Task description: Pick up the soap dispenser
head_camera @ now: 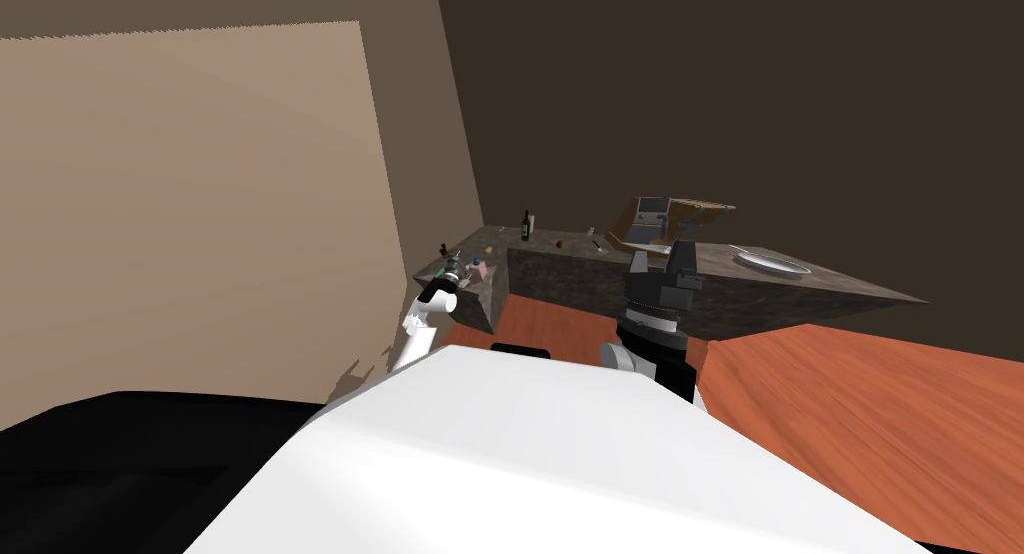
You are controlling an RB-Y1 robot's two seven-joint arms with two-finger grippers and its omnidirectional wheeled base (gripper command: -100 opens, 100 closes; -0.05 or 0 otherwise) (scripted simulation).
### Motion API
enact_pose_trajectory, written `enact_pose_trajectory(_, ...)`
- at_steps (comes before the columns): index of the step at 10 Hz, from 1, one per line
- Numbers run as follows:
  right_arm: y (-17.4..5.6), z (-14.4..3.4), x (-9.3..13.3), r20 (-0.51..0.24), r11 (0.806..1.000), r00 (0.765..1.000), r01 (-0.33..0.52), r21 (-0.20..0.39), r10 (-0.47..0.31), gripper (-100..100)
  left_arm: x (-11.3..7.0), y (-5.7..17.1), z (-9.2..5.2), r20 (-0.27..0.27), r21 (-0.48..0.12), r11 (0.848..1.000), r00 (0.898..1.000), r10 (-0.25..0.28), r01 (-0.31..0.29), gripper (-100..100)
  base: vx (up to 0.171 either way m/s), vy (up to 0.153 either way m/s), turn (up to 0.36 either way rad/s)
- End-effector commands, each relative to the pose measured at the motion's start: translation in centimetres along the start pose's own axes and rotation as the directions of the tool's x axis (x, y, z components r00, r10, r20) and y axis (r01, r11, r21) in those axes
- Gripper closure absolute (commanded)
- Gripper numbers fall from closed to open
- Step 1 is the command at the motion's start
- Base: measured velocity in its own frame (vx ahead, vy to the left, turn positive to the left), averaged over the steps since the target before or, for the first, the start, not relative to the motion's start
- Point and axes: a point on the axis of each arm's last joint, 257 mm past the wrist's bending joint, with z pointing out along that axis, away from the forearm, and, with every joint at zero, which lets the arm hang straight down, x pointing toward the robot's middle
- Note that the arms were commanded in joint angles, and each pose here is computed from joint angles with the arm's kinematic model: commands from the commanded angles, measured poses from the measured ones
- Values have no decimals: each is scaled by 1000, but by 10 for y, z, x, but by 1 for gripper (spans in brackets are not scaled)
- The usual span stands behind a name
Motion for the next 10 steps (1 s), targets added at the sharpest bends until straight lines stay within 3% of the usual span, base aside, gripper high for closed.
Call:
enact_pose_trajectory(1,0,0,0,0,1000,1000,0,0,0,0,-7,9,6,14,-43,999,1000,-21,21,-100,9,-55,-25)
enact_pose_trajectory(8,0,0,0,0,1000,1000,0,0,0,0,-30,26,19,62,-157,985,996,-66,75,-100,6,-45,-14)
enact_pose_trajectory(10,0,0,0,0,1000,1000,0,0,0,0,-30,26,19,62,-158,985,996,-65,74,-100,3,-28,-8)
